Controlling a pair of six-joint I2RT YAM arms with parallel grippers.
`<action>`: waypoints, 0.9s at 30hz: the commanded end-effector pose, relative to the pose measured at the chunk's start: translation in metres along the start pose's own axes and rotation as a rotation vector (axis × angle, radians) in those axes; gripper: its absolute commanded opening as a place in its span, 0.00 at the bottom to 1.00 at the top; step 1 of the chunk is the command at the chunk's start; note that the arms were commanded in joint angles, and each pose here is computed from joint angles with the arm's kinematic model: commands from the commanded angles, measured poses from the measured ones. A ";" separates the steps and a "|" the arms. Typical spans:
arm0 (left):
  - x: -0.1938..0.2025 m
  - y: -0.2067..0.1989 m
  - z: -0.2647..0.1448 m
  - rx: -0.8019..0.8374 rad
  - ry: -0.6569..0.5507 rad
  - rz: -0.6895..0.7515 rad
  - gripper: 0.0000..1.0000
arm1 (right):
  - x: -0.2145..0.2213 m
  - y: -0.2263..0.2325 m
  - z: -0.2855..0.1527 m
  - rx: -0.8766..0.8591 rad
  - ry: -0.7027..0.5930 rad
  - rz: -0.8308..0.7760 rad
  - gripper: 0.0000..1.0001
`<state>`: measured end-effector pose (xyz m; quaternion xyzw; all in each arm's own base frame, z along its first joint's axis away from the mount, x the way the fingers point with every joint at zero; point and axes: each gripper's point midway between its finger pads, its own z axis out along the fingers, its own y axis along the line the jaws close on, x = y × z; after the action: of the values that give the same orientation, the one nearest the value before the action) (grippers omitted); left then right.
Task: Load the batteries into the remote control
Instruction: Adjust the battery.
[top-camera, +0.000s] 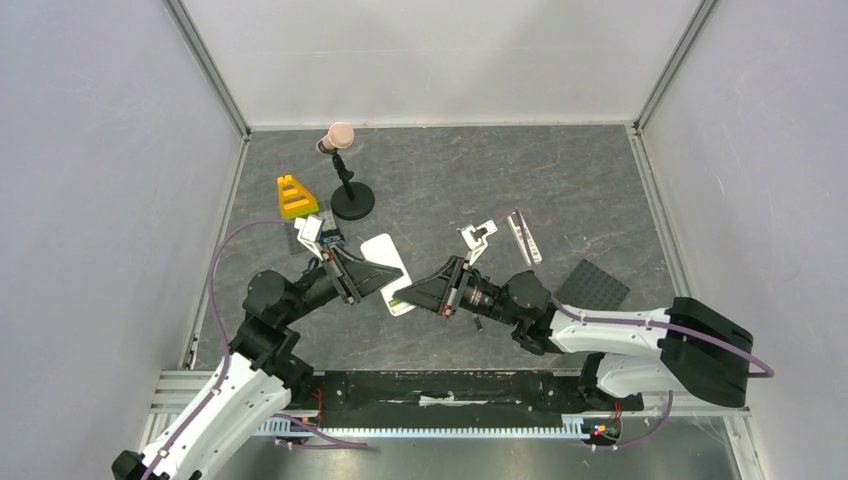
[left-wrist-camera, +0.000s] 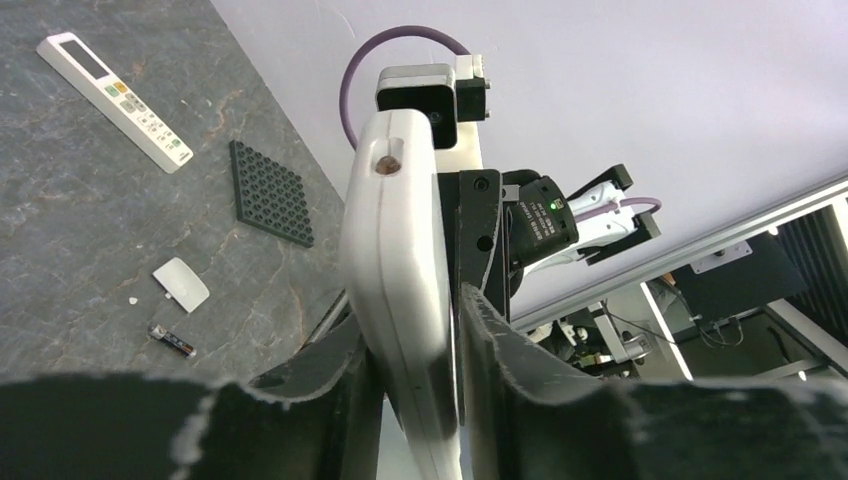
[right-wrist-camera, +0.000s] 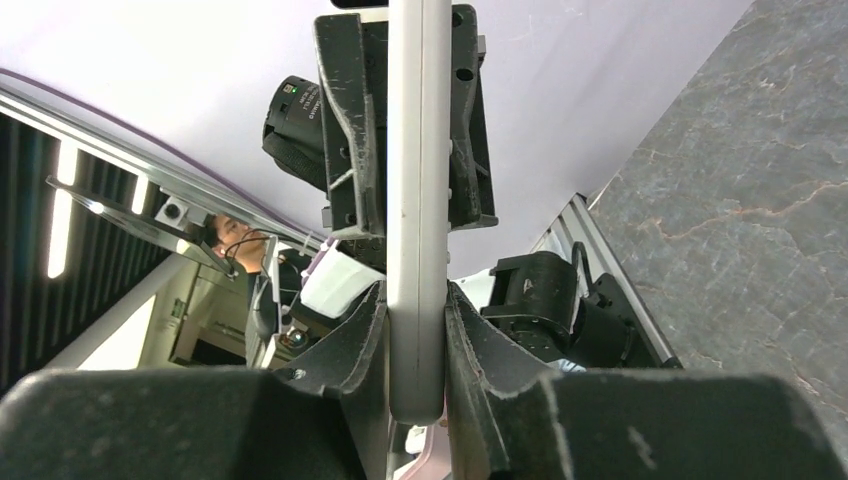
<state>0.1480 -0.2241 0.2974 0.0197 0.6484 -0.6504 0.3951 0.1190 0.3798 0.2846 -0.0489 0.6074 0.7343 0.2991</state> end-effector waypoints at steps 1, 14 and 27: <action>-0.007 -0.006 0.002 0.027 -0.035 0.005 0.25 | -0.014 0.029 0.005 -0.116 -0.068 0.054 0.07; -0.001 0.041 0.010 -0.224 0.067 0.061 0.02 | -0.012 -0.051 -0.056 0.378 -0.010 -0.144 0.70; 0.031 0.108 0.007 -0.493 0.278 -0.012 0.02 | -0.008 -0.194 -0.186 1.224 0.400 -0.620 0.56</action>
<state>0.1833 -0.2325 0.1870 -0.0154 0.8293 -0.4873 0.2732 0.1592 0.2556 0.0997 -0.1070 0.8887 0.2620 0.3608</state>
